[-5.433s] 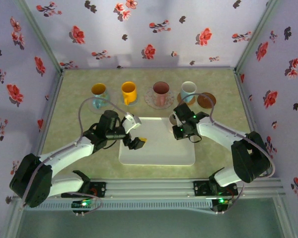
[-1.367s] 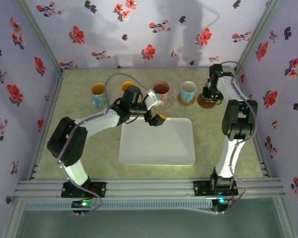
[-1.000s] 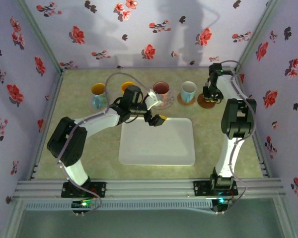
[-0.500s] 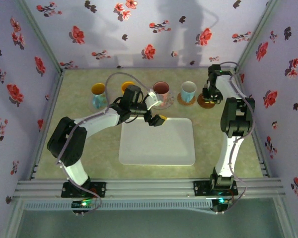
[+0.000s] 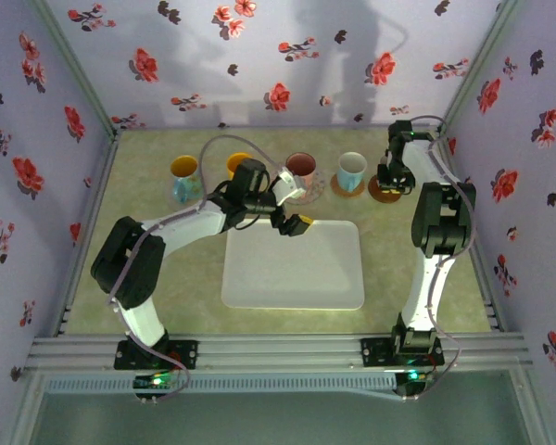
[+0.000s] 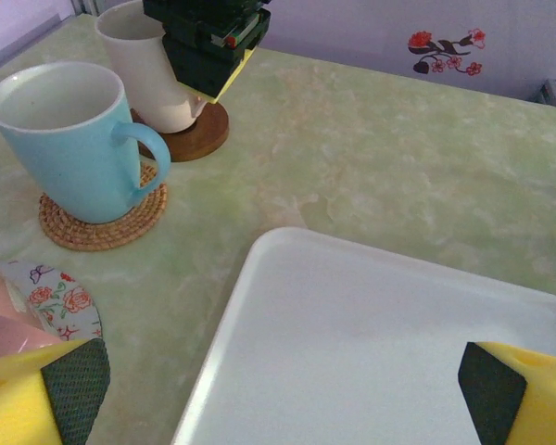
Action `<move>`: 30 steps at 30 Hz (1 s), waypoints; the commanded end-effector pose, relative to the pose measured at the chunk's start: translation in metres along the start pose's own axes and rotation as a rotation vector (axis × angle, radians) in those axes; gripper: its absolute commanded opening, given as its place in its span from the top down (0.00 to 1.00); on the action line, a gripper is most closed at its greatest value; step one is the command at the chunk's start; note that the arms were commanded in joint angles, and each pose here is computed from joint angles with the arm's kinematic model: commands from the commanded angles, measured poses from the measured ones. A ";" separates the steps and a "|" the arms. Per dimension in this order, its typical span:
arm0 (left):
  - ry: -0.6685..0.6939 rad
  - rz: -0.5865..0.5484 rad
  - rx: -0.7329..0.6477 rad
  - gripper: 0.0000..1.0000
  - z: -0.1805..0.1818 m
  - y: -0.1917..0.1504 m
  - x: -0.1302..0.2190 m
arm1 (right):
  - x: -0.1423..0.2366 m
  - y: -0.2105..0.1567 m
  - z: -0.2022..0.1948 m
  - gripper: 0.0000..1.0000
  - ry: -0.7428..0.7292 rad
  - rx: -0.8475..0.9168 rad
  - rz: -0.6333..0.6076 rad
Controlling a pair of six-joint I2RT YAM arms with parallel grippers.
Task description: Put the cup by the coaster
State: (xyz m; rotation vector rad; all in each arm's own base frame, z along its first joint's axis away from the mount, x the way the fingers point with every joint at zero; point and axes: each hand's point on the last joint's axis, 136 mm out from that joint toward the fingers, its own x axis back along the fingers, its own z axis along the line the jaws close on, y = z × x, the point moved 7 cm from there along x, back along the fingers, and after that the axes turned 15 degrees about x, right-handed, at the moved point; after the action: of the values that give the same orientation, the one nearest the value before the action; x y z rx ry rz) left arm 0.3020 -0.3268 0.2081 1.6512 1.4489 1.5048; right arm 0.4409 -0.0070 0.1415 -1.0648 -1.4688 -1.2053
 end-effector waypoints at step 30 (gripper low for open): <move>-0.044 -0.090 -0.028 0.00 -0.015 0.034 0.008 | 0.071 -0.009 0.005 0.40 0.012 -0.046 -0.195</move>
State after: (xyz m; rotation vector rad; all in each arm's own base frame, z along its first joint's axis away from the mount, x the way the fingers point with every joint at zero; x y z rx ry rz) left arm 0.3027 -0.3313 0.2116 1.6500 1.4613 1.4795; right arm 0.4219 -0.0017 0.1794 -1.0092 -1.5114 -1.2924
